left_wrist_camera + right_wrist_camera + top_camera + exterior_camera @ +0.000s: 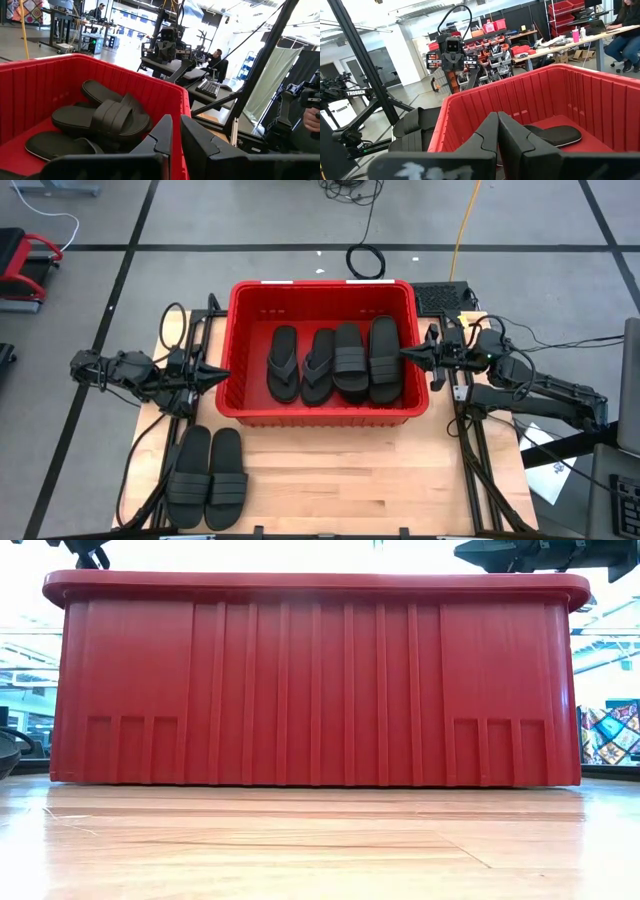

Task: Pick and place slides into bin
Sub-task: Put the right slide into the bin

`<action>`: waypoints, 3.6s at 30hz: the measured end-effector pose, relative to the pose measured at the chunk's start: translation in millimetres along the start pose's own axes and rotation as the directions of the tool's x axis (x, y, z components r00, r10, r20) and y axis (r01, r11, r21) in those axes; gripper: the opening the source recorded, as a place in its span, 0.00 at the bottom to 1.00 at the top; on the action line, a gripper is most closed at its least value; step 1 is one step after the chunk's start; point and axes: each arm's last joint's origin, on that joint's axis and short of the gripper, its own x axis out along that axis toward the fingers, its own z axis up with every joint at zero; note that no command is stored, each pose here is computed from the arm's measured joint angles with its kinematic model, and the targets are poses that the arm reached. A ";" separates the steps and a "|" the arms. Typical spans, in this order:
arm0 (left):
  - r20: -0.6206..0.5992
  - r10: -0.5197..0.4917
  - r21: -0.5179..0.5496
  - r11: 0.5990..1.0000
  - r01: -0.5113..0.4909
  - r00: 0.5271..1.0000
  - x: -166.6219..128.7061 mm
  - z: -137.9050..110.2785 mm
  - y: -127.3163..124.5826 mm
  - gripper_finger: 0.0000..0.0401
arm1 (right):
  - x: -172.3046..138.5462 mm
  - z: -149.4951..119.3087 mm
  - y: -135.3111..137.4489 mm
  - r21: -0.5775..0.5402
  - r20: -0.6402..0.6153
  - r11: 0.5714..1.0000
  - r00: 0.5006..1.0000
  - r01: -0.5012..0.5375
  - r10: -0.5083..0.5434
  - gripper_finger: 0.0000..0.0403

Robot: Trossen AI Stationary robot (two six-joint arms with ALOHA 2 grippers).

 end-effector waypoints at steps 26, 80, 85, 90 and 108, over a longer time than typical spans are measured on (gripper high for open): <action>0.166 -0.059 -0.224 0.970 0.096 0.984 -1.6 17.3 -5.2 0.08 | 0.5 -1.0 -0.6 0.082 -0.009 0.997 1.000 0.009 -0.009 0.00; -0.940 -0.283 -0.240 0.945 0.220 0.188 96.2 -64.2 -99.7 0.08 | 1.0 -14.9 -5.1 0.045 -0.147 0.998 0.988 0.053 -0.046 0.00; -0.945 -0.277 -0.243 0.950 0.196 0.171 95.3 -64.6 -98.0 0.14 | 1.0 -14.9 -5.1 0.046 -0.147 0.998 0.988 0.053 -0.046 0.00; -0.946 -0.265 -0.241 0.960 0.144 0.184 96.2 -64.5 -97.0 0.34 | 1.0 -14.9 -5.1 0.047 -0.147 0.998 0.988 0.053 -0.046 0.00; -0.970 -0.242 -0.241 0.969 -0.056 -0.020 115.4 -107.3 -102.6 0.81 | 0.8 -15.5 -5.2 0.045 -0.154 0.997 0.987 0.055 -0.047 0.00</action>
